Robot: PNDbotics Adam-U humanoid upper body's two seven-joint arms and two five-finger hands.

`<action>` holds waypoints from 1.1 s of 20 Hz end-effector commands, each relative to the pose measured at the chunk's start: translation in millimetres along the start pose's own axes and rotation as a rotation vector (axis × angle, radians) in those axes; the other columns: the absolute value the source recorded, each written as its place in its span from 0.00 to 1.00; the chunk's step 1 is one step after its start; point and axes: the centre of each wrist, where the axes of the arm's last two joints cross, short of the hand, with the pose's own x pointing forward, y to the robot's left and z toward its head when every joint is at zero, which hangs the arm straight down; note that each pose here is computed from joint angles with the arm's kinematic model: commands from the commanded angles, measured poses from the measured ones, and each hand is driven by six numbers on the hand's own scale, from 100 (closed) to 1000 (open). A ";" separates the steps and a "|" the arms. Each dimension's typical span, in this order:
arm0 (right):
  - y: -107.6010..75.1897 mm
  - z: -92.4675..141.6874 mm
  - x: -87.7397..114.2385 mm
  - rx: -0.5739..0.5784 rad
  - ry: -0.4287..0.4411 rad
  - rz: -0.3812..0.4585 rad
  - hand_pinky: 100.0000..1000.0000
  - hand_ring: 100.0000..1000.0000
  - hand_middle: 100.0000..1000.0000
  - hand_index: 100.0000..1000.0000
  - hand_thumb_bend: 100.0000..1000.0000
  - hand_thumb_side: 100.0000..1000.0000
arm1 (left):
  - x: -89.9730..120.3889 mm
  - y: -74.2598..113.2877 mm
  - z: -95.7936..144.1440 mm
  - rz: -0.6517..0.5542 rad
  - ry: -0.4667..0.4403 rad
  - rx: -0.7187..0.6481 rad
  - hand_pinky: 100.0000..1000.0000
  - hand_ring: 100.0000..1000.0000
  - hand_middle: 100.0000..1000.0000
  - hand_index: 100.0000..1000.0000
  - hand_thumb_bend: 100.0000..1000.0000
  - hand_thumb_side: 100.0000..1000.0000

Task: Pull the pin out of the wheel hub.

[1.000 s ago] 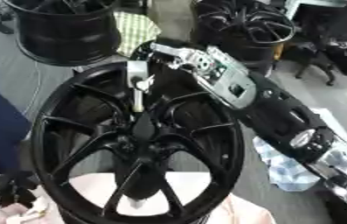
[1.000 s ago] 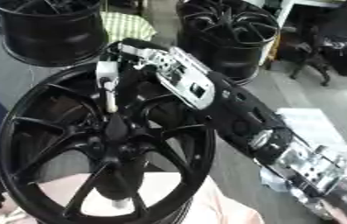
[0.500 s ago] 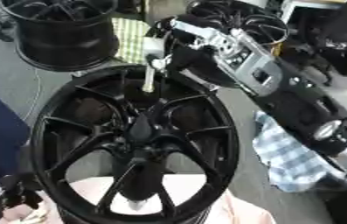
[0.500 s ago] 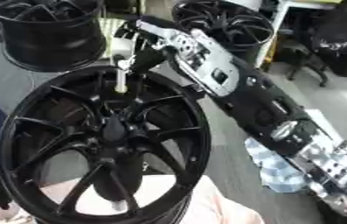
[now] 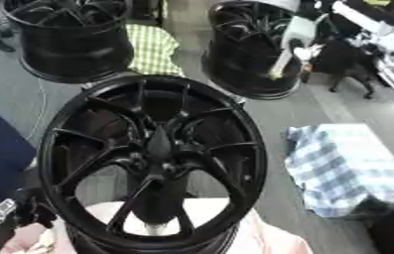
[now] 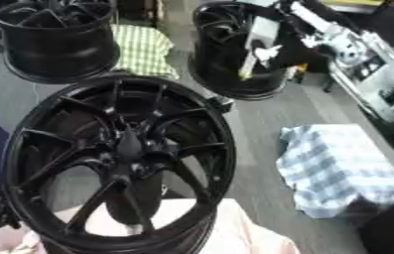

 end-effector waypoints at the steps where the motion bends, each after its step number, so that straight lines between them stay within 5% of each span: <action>1: 14.4 21.7 -32.9 -0.175 0.156 -0.005 0.67 0.73 0.71 0.90 0.19 0.27 | 10.4 14.9 13.8 -0.041 -0.009 0.036 0.55 0.57 0.59 0.82 0.00 0.92; 5: 85.3 70.9 -96.2 -0.285 0.494 -0.106 0.66 0.75 0.78 0.92 0.19 0.40 | 12.0 21.5 23.1 -0.049 -0.011 0.061 0.55 0.57 0.60 0.82 0.00 0.91; 9: 149.7 116.1 -122.6 -0.448 0.708 -0.267 0.63 0.73 0.77 0.91 0.13 0.45 | 12.6 24.9 27.0 -0.055 -0.012 0.072 0.55 0.57 0.60 0.82 0.00 0.91; 10: 163.6 123.7 -123.8 -0.480 0.740 -0.306 0.63 0.72 0.76 0.90 0.15 0.39 | 12.4 25.5 27.7 -0.056 -0.011 0.074 0.55 0.57 0.60 0.82 0.00 0.91; 15: 212.9 134.2 -110.6 -0.544 0.758 -0.447 0.60 0.68 0.71 0.88 0.02 0.42 | 10.8 26.9 29.2 -0.063 -0.012 0.077 0.54 0.57 0.59 0.82 0.00 0.90; 22: 247.1 123.2 -90.8 -0.558 0.709 -0.544 0.56 0.61 0.64 0.85 0.00 0.37 | 7.7 27.8 27.9 -0.074 -0.013 0.072 0.54 0.57 0.60 0.82 0.00 0.90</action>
